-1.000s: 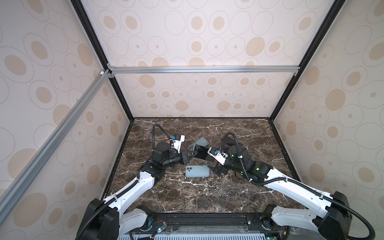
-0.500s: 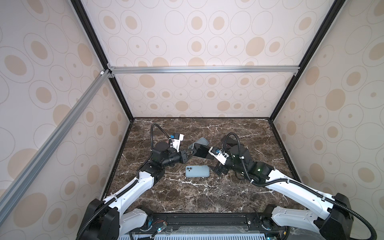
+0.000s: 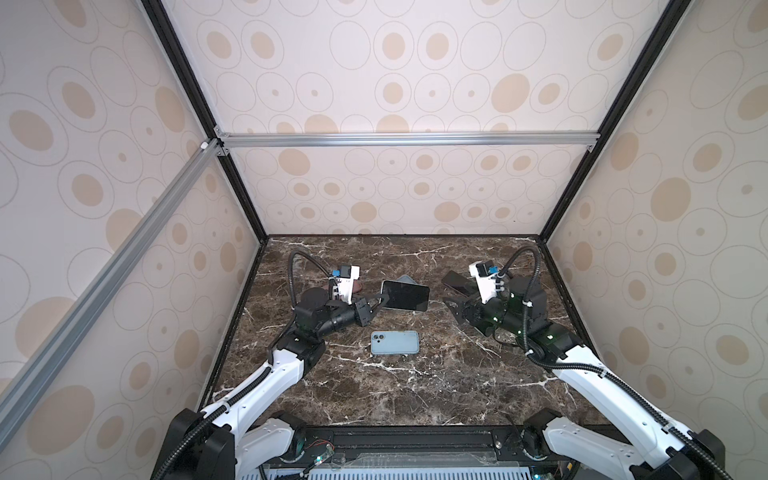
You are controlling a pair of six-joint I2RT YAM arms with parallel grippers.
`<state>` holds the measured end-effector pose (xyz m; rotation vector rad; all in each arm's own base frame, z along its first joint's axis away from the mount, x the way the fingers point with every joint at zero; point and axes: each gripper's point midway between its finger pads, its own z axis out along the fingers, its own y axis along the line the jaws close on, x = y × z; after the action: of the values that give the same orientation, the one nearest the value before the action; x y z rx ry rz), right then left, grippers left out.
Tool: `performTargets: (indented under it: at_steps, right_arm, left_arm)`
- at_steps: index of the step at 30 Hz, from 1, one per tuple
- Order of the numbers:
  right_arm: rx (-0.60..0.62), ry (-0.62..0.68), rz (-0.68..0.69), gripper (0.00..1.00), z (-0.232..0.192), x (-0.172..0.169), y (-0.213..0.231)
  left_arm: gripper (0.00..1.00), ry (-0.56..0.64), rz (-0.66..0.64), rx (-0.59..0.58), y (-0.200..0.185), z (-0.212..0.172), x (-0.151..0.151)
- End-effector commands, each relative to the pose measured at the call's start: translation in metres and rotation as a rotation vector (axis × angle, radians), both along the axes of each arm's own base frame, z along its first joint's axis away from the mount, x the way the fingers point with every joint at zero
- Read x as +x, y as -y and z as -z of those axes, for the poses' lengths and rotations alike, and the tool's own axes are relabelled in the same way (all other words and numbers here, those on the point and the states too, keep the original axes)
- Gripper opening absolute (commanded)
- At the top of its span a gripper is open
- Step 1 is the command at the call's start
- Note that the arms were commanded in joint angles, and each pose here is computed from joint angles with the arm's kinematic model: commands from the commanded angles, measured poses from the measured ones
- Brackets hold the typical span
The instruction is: Put the phone into the phone case
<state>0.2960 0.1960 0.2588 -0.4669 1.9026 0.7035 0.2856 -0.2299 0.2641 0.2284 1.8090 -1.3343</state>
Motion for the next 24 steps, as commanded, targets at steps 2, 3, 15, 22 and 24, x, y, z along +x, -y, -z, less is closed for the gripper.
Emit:
performTargets:
  at_steps: [2,3,15,22,24]
  right_arm:
    - [0.229,-0.090,-0.157,0.79,-0.011,-0.014,-0.027]
    - [0.256,-0.100,-0.183,0.77,-0.012,-0.015,-0.032]
    - [0.516,-0.114,-0.400,0.54,-0.045,-0.018,-0.055]
    - [0.567,-0.119,-0.491,0.45,-0.058,-0.024,-0.062]
    - [0.581,-0.123,-0.503,0.44,-0.060,-0.025,-0.063]
  left_arm:
    - [0.00,0.201,0.030,-0.151,-0.004,-0.061,-0.011]
    - [0.00,0.210,0.037,-0.166,-0.003,-0.064,-0.013]
    - [0.00,0.270,0.086,-0.260,-0.008,-0.082,-0.028]
    - [0.00,0.291,0.095,-0.297,-0.011,-0.086,-0.033]
    - [0.00,0.298,0.104,-0.316,-0.011,-0.088,-0.035]
